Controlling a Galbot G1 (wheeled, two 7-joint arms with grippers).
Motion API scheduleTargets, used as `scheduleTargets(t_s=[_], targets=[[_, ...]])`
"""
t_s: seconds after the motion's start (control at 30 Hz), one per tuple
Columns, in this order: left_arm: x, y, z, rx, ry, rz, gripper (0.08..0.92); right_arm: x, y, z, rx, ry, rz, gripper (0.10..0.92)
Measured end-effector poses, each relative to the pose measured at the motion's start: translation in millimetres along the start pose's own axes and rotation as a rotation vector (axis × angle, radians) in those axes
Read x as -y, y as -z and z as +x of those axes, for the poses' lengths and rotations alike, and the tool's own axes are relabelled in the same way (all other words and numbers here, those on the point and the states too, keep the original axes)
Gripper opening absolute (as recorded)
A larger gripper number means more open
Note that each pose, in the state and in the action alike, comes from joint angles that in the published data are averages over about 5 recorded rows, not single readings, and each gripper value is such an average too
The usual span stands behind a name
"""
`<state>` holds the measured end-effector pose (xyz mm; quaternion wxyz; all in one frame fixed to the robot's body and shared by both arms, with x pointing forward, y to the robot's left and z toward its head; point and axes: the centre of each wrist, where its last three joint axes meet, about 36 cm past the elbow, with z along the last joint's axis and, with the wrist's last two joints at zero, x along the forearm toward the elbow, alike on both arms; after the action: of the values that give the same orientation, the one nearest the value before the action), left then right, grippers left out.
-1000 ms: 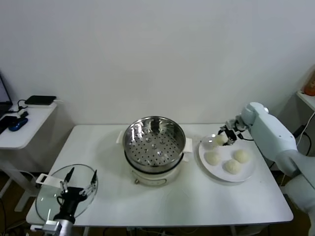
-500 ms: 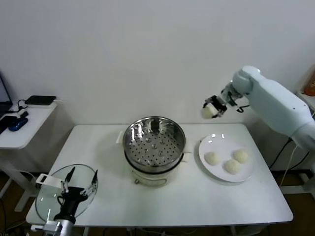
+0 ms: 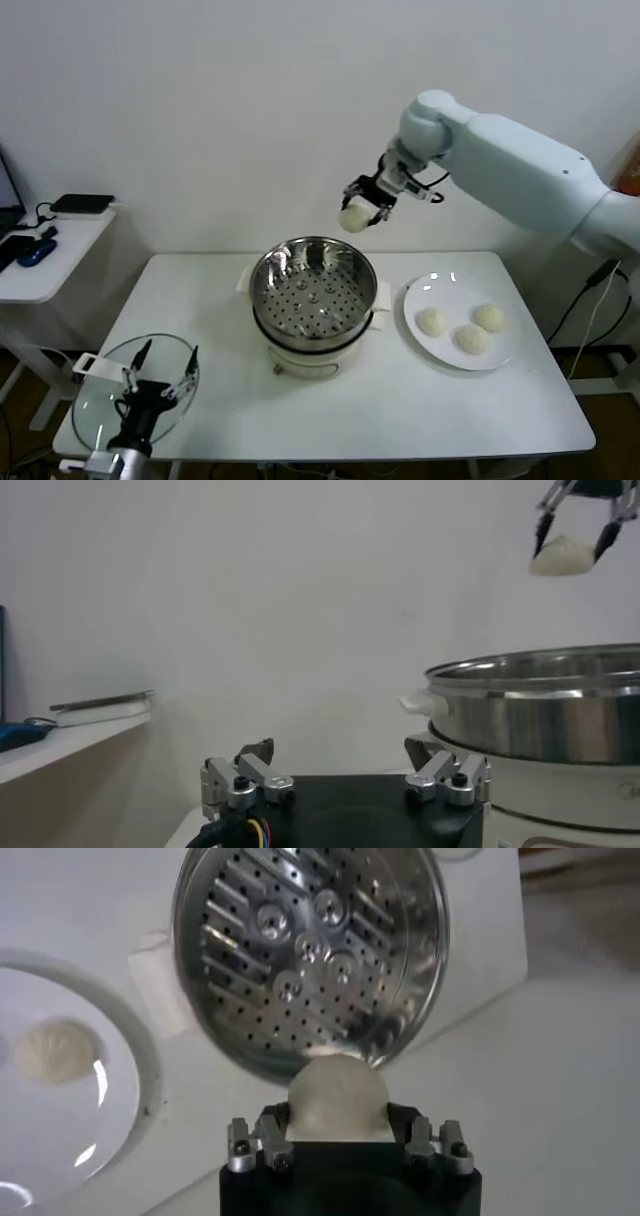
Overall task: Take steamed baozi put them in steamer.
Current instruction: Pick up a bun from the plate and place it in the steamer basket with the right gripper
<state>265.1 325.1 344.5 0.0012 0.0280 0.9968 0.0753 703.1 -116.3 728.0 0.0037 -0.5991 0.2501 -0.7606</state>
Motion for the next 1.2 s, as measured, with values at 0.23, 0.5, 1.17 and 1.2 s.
scheduleTargets(t_s=[0.23, 0.5, 1.17, 1.2], targets=[[0, -1, 3, -0.006, 0.001, 0.002, 0.823, 25, 19, -43, 0.030, 0.052, 0.094, 0.662], [-1, -3, 4, -0.009, 0.007, 0.008, 0.823, 39, 25, -87, 0.024, 0.104, 0.168, 0.662], [-2, -8, 6, -0.020, 0.004, 0.009, 0.823, 44, 40, -154, -0.014, 0.179, 0.253, 0.680], [-2, -8, 6, -0.020, 0.004, 0.009, 0.823, 44, 41, -156, -0.015, 0.181, 0.254, 0.682]])
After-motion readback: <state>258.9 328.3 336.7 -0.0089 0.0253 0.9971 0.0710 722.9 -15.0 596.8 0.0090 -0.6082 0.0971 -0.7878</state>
